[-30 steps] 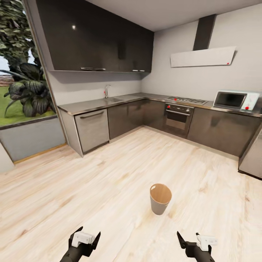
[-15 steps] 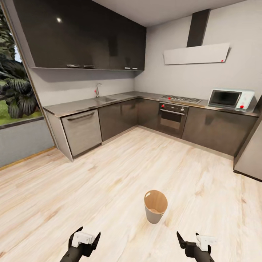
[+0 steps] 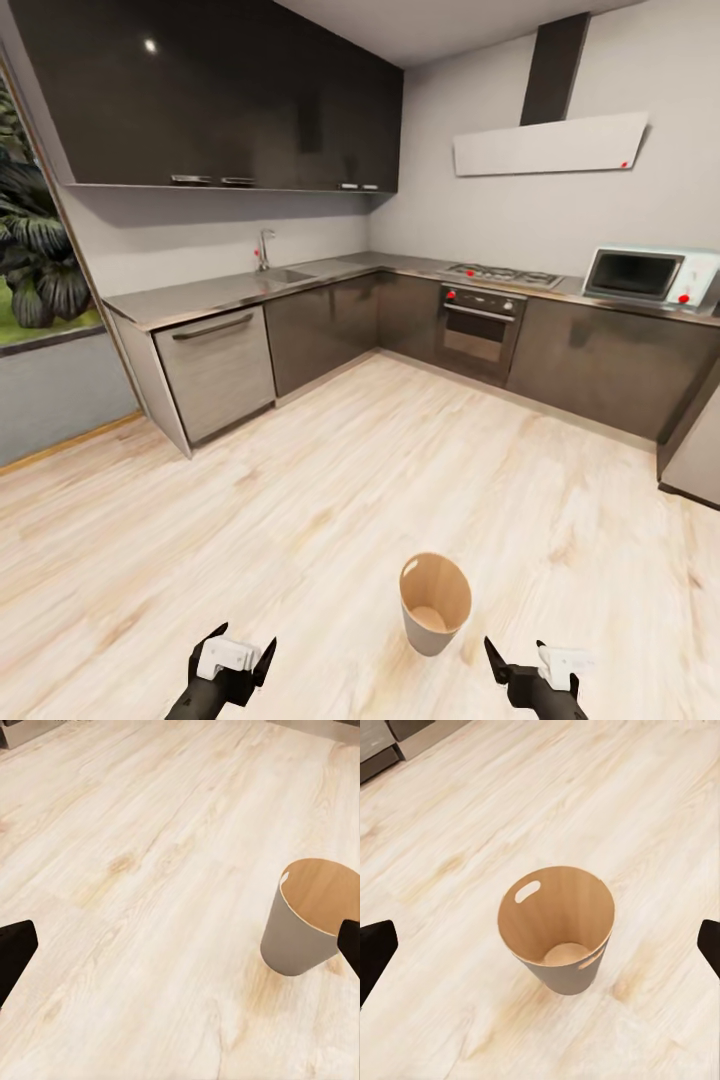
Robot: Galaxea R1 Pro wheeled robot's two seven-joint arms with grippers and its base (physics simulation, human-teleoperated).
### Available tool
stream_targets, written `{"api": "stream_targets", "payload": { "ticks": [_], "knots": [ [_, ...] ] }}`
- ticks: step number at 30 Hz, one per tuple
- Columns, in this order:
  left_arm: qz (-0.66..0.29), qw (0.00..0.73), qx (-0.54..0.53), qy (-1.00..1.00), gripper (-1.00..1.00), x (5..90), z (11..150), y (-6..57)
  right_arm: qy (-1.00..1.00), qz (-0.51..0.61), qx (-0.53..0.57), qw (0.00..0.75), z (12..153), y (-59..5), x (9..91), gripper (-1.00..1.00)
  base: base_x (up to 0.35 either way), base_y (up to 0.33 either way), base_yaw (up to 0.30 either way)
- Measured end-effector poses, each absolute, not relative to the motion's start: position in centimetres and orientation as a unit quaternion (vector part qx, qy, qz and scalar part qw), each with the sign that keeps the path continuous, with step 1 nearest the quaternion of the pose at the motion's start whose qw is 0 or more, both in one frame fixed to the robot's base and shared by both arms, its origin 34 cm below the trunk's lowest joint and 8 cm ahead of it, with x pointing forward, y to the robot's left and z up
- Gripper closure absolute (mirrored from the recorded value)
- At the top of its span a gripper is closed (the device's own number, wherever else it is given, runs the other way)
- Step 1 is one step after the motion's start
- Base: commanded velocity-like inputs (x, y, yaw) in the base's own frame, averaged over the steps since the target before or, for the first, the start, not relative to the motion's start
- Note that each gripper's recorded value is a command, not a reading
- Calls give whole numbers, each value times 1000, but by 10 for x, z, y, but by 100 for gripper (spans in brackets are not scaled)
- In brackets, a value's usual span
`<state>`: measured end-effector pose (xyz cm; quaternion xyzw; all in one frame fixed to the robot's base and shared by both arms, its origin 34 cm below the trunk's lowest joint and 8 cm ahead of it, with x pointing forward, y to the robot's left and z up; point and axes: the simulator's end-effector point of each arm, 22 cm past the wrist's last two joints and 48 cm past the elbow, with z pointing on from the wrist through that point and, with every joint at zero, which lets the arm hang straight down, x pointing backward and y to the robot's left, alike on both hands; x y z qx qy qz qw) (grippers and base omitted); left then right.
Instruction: Put the three can of soda from the living room inside the tash can in the kitchen.
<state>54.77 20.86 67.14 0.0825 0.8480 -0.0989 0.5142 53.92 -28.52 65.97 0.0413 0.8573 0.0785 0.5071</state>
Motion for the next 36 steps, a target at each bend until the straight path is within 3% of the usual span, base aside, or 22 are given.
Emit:
{"api": "stream_targets", "payload": {
  "ticks": [23, 36],
  "knots": [
    [-101, 489, 78, 863, -100, 534, 650, 210, 859, 76, 37, 505, 658, -287, 538, -100, 319, 0, 0],
    [-100, 485, 72, 866, -100, 530, 644, 212, 861, 73, 41, 501, 657, -294, 537, -100, 50, 0, 0]
  ]
}}
